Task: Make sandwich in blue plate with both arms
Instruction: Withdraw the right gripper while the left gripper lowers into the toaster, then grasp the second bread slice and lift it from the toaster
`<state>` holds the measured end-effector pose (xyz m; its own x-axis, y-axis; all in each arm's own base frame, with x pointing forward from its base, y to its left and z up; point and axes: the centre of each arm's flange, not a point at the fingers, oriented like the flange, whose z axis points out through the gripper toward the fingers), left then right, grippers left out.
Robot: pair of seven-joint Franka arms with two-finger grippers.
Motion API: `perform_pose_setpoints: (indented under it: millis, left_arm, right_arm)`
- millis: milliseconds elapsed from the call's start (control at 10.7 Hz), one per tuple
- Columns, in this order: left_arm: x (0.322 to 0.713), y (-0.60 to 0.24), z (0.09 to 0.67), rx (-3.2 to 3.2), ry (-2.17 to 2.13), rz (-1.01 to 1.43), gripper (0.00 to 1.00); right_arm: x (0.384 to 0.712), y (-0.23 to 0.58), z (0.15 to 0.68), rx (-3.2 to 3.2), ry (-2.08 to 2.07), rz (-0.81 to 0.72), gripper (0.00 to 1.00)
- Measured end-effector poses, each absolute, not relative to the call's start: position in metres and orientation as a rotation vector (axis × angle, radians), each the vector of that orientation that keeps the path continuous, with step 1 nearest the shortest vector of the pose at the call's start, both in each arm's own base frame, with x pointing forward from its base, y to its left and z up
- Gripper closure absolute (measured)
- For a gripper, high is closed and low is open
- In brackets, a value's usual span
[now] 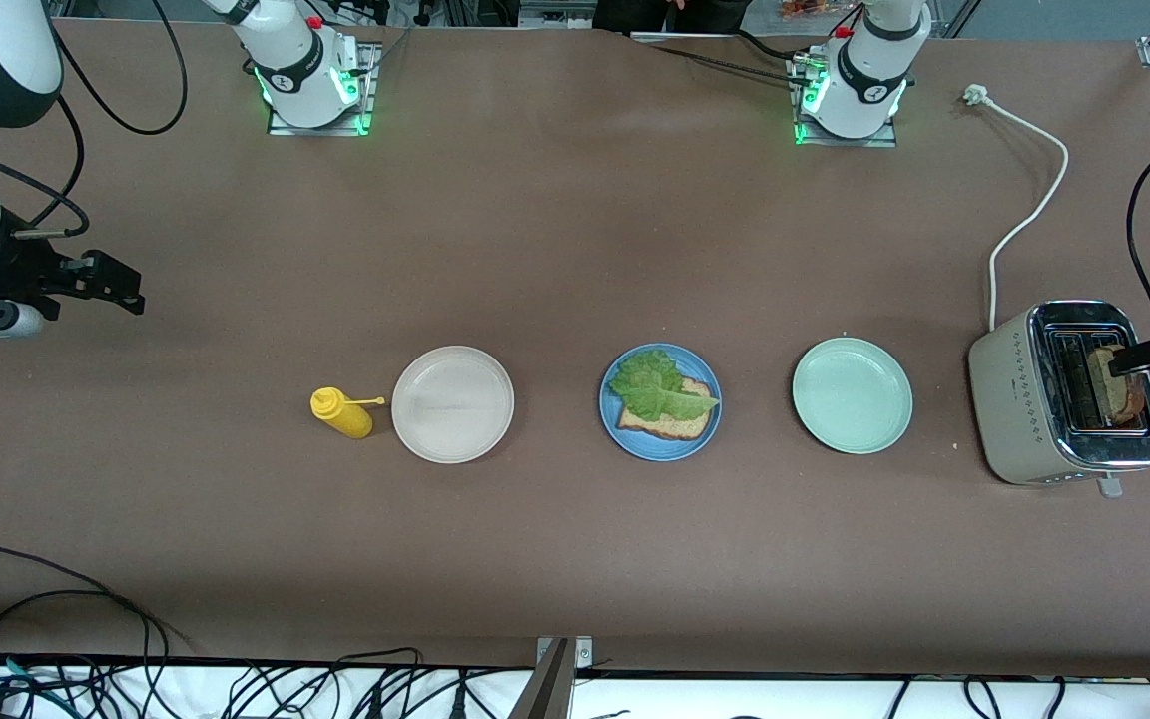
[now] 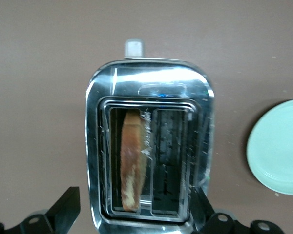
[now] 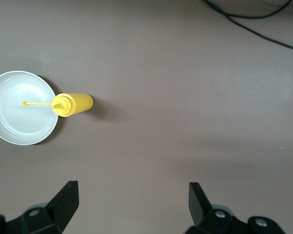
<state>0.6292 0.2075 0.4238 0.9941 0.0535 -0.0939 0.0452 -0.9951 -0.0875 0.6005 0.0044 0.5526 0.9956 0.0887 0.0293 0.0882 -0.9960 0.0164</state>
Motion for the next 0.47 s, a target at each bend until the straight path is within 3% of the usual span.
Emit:
perform_pose_setpoints:
  millis: [279,372,465]
  left_arm:
    - [0.633,0.219,0.382,-3.063,-0.085,0.209,0.00]
    - [0.634,0.218,0.377,-3.065,-0.083,0.222,0.05]
    - [0.634,0.219,0.374,-3.069,-0.025,0.231,0.19]
  right_arm:
    - [0.599,-0.011,0.552,3.122,0.095,0.033,0.00]
    - [0.599,-0.013,0.554,3.122,0.091,0.038,0.00]
    - [0.599,-0.012,0.556,3.122,0.089,0.045,0.00]
